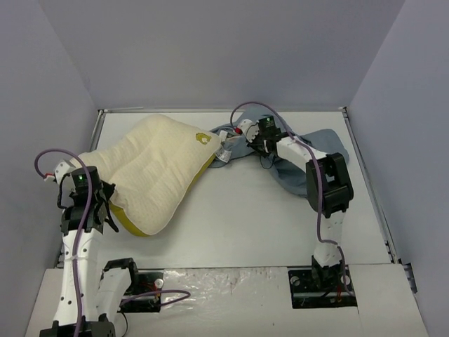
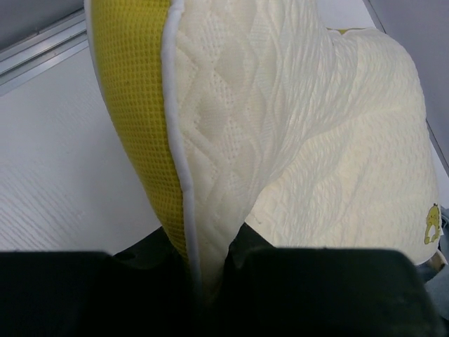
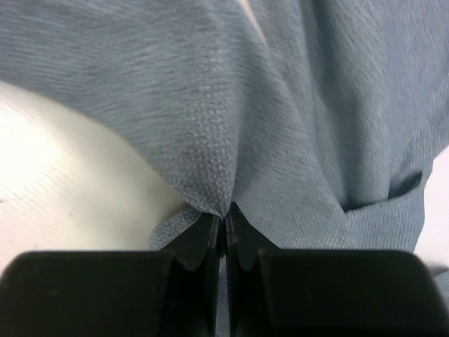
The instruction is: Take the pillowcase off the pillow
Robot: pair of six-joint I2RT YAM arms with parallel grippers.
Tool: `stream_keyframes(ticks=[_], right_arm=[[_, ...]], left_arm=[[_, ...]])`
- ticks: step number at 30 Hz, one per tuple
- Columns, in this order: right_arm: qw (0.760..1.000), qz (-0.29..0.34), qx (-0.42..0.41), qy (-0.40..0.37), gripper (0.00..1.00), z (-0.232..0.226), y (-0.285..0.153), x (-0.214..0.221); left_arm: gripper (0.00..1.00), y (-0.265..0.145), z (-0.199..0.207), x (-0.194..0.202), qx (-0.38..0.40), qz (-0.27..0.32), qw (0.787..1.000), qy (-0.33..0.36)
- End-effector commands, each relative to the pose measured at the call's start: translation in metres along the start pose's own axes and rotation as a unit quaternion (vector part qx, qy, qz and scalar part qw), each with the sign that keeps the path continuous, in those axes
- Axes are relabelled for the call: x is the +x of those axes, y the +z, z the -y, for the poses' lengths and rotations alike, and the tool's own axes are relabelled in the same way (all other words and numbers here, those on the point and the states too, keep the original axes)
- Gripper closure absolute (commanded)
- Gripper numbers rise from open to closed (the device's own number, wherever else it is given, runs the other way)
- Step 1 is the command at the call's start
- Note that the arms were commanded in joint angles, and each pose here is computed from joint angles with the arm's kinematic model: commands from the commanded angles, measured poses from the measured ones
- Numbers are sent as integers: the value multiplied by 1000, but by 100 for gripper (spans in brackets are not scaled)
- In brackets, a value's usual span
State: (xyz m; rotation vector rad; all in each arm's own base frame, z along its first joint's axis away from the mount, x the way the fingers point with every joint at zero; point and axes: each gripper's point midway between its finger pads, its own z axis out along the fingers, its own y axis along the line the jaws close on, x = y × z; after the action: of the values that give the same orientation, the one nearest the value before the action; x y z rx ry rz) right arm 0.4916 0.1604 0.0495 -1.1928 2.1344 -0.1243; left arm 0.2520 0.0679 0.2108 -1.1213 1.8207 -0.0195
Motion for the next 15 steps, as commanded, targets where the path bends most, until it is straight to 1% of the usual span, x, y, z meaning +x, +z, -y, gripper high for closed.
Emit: stream_keyframes(ticks=[1, 2, 3, 4, 5, 6, 7, 8, 9, 10, 11, 15], right_arm=[[997, 33, 29, 60, 100, 37, -36, -4], [995, 40, 42, 86, 100, 59, -46, 5], [992, 53, 47, 107, 100, 70, -56, 4], [989, 79, 51, 117, 100, 83, -75, -4], [984, 92, 69, 137, 100, 107, -90, 1], [979, 109, 76, 155, 100, 118, -104, -2], [973, 140, 78, 164, 100, 130, -125, -11], [966, 158, 97, 179, 100, 153, -145, -10], [961, 173, 102, 188, 100, 162, -158, -12], [955, 202, 96, 196, 100, 164, -176, -25], [947, 216, 115, 210, 100, 186, -194, -19], [928, 263, 125, 233, 100, 207, -236, -29]], left_arm=[[98, -5, 6, -12, 12, 28, 999, -25], [98, -4, 5, -12, 11, 30, 999, -25], [98, -3, 5, -12, 11, 31, 999, -26], [98, -2, 4, -12, 8, 32, 999, -28], [98, -1, 3, -11, 6, 32, 999, -29], [98, 0, 2, -10, 4, 32, 999, -32], [98, 2, -1, -9, -2, 32, 999, -33], [98, 2, -2, -8, -4, 34, 999, -38], [98, 3, -3, -8, -6, 35, 999, -41], [98, 5, -6, -6, -10, 36, 998, -43], [98, 6, -6, -5, -10, 36, 998, -45], [98, 12, -14, 1, -24, 37, 998, -48]])
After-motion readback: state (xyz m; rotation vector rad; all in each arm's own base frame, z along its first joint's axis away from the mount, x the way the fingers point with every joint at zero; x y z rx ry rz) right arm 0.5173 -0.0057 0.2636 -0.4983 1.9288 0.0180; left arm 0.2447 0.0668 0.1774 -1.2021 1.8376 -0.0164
